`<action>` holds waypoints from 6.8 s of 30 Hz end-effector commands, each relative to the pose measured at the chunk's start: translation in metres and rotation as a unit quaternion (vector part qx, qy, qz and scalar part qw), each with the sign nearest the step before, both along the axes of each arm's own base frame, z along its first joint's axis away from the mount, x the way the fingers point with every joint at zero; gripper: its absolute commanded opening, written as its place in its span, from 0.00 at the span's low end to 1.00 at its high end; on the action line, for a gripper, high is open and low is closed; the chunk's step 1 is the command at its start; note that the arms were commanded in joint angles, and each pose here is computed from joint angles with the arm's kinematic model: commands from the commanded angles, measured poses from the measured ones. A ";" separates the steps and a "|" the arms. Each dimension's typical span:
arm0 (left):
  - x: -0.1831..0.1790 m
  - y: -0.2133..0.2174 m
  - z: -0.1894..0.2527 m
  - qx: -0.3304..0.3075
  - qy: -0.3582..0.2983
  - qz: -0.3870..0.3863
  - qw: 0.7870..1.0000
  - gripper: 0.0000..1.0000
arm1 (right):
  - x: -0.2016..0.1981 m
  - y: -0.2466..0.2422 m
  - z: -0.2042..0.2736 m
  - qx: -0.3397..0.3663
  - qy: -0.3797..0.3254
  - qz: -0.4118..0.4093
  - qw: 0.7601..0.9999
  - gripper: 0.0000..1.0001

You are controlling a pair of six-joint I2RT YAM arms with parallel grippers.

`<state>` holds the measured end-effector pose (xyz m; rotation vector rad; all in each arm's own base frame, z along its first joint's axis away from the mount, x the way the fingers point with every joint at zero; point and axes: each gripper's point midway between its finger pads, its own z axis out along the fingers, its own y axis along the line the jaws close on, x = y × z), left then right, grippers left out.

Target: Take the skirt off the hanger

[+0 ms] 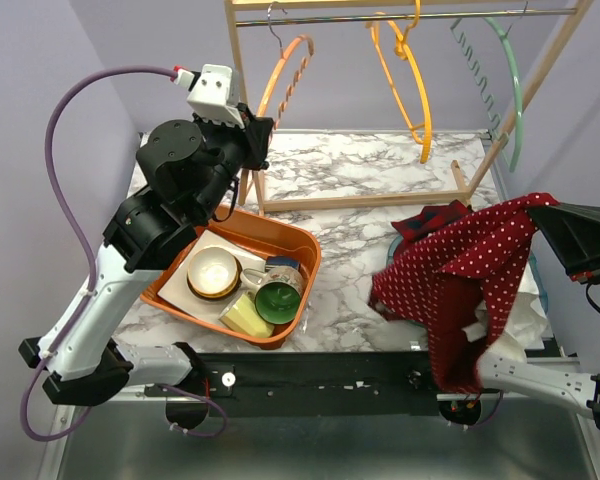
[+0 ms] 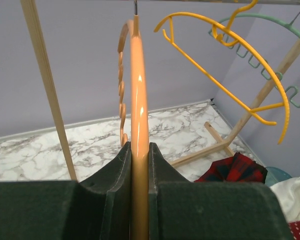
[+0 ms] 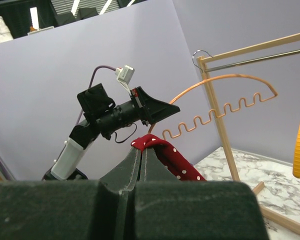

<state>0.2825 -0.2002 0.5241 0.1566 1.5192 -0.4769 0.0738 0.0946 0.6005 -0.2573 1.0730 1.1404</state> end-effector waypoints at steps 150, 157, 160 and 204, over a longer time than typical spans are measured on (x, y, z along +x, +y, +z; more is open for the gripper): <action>-0.086 0.092 0.013 -0.082 -0.087 0.009 0.993 0.99 | 0.144 -0.127 -0.519 -0.021 0.697 -0.516 0.498 0.58; -0.088 0.091 0.010 -0.083 -0.087 0.002 0.993 0.99 | 0.153 -0.148 -0.423 -0.043 0.635 -0.557 0.534 0.75; -0.091 0.095 0.011 -0.088 -0.089 0.005 0.992 0.99 | 0.155 -0.151 -0.405 -0.043 0.621 -0.564 0.543 0.76; -0.097 0.104 -0.024 -0.106 -0.069 0.013 0.992 0.99 | 0.220 -0.153 -0.419 -0.146 0.506 -0.502 0.686 0.01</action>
